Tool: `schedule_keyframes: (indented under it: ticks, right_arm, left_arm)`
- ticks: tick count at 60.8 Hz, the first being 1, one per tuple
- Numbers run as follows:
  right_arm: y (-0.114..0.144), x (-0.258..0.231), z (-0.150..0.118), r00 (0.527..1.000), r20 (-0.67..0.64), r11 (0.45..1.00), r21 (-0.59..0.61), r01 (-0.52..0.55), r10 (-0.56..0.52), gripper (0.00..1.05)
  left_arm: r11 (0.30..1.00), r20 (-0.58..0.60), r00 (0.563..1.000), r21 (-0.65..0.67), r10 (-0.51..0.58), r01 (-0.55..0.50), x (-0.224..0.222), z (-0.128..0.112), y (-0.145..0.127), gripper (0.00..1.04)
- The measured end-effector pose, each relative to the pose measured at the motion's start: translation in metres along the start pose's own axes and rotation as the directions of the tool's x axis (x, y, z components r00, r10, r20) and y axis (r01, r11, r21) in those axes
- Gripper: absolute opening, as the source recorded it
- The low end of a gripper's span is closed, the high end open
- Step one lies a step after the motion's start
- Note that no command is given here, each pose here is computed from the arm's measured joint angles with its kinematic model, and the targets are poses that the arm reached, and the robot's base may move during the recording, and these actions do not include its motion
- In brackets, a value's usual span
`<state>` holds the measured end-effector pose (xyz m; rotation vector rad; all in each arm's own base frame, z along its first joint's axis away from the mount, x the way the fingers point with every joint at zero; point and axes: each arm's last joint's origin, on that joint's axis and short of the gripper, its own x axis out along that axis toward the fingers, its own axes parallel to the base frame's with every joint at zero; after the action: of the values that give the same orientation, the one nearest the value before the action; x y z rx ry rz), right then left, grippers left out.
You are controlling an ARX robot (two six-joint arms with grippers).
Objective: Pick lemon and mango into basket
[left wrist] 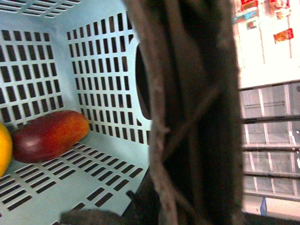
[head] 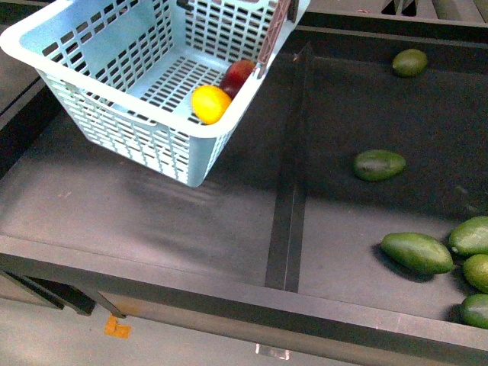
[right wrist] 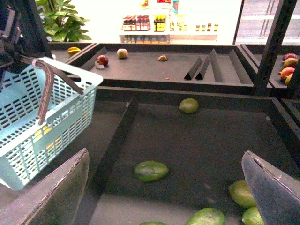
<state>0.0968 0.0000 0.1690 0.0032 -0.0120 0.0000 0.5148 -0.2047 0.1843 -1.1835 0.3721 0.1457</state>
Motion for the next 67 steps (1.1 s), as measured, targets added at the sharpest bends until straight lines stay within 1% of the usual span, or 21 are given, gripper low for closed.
schedule_keyframes:
  ticks: [7,12,22,28,30,38,39,43,44,47,48,54,55,59,61,63,67]
  right_arm:
    - [0.000,0.000,0.000,1.000,0.000,1.000,0.000,0.000,0.000,0.96]
    - [0.000,0.000,0.000,1.000,0.000,1.000,0.000,0.000,0.000,0.96]
    - [0.000,0.000,0.000,1.000,0.000,1.000,0.000,0.000,0.000,0.96]
    - [0.000,0.000,0.000,1.000,0.000,1.000,0.000,0.000,0.000,0.96]
    - [0.000,0.000,0.000,1.000,0.000,1.000,0.000,0.000,0.000,0.96]
    - [0.000,0.000,0.000,1.000,0.000,1.000,0.000,0.000,0.000,0.96]
    - [0.000,0.000,0.000,1.000,0.000,1.000,0.000,0.000,0.000,0.96]
    - [0.000,0.000,0.000,1.000,0.000,1.000,0.000,0.000,0.000,0.96]
    - [0.000,0.000,0.000,1.000,0.000,1.000,0.000,0.000,0.000,0.96]
    - [0.000,0.000,0.000,1.000,0.000,1.000,0.000,0.000,0.000,0.96]
    - [0.000,0.000,0.000,1.000,0.000,1.000,0.000,0.000,0.000,0.96]
    - [0.000,0.000,0.000,1.000,0.000,1.000,0.000,0.000,0.000,0.96]
    - [0.000,0.000,0.000,1.000,0.000,1.000,0.000,0.000,0.000,0.96]
    - [0.000,0.000,0.000,1.000,0.000,1.000,0.000,0.000,0.000,0.96]
    - [0.000,0.000,0.000,1.000,0.000,1.000,0.000,0.000,0.000,0.96]
    - [0.000,0.000,0.000,1.000,0.000,1.000,0.000,0.000,0.000,0.96]
    - [0.000,0.000,0.000,1.000,0.000,1.000,0.000,0.000,0.000,0.96]
  left_arm:
    - [0.998,-0.034,0.998,0.002,0.055,-0.055,0.029,-0.001,0.015,0.04]
    - [0.997,-0.056,0.996,-0.020,0.074,-0.075,0.039,-0.003,0.023,0.04]
    - [0.996,-0.069,0.996,-0.064,0.065,-0.069,0.040,-0.003,0.024,0.04]
    - [0.994,-0.061,0.996,-0.087,0.063,-0.068,0.041,-0.005,0.029,0.04]
    - [0.993,-0.058,0.996,-0.097,0.066,-0.072,0.041,-0.005,0.031,0.06]
    - [0.987,-0.027,0.995,-0.129,0.092,-0.095,0.034,0.001,0.033,0.31]
    - [0.987,-0.024,0.995,-0.130,0.094,-0.096,0.033,0.002,0.033,0.32]
    - [0.982,0.010,0.993,-0.155,0.114,-0.111,0.025,0.009,0.033,0.47]
    - [0.981,0.015,0.993,-0.160,0.116,-0.113,0.024,0.009,0.032,0.48]
    - [0.976,0.043,0.990,-0.181,0.132,-0.122,0.014,0.015,0.031,0.59]
    - [0.975,0.046,0.990,-0.183,0.134,-0.123,0.012,0.016,0.031,0.61]
    - [0.967,0.123,0.974,-0.192,0.191,-0.166,-0.018,0.030,0.030,0.82]
    - [0.967,0.132,0.971,-0.189,0.198,-0.172,-0.022,0.031,0.030,0.83]
    - [0.959,0.169,0.950,-0.162,0.261,-0.234,-0.047,0.038,0.032,0.97]
    - [0.956,0.177,0.944,-0.148,0.279,-0.255,-0.057,0.039,0.033,1.00]
    - [0.950,0.186,0.934,-0.131,0.304,-0.283,-0.070,0.039,0.034,0.98]
    - [0.952,0.181,0.936,-0.119,0.302,-0.283,-0.091,0.034,0.035,0.98]
